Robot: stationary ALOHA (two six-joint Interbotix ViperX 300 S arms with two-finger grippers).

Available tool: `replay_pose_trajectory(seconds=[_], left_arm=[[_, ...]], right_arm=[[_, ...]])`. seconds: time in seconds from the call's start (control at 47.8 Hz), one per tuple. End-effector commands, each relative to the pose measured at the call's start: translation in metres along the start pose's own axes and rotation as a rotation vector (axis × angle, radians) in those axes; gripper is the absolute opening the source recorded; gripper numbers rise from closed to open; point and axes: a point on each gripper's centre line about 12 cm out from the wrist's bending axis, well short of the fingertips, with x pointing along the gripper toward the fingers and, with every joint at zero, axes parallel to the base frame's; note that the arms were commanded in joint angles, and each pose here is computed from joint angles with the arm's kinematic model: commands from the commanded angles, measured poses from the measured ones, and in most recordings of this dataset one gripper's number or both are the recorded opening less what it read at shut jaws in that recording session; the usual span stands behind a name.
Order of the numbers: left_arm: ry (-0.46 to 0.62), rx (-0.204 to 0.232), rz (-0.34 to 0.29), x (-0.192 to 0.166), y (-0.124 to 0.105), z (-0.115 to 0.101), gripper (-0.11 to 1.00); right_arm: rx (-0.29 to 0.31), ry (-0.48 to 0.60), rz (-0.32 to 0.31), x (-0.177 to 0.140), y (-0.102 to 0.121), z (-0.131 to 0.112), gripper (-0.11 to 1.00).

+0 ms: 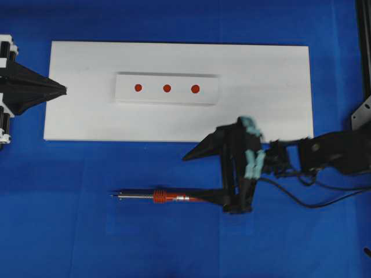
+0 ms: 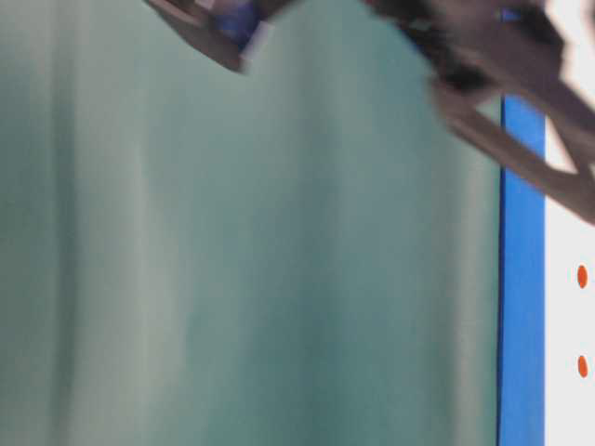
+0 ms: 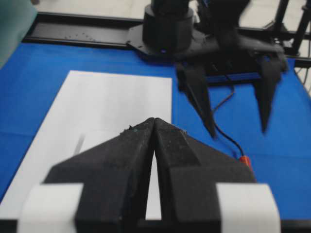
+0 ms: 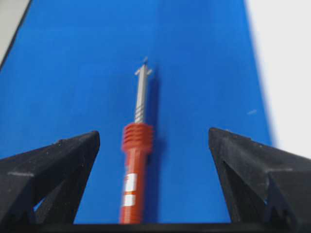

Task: Touch the tip of the soldering iron to the mark.
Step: 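Lower the right gripper over the red handle and close it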

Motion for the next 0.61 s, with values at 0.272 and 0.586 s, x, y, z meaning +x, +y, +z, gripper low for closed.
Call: replay_pose_trajectory(seconds=[0.272,0.586], left_arm=[[-0.011,0.002,0.014,0.001,0.003,0.002,0.00],[-0.004,0.000,0.015,0.000,0.003,-0.002,0.00]], right_arm=[[0.072,0.023,-0.034,0.048,0.015,-0.039,0.88],[0.072,0.066,-0.062,0.058,0.011,-0.061,0.84]])
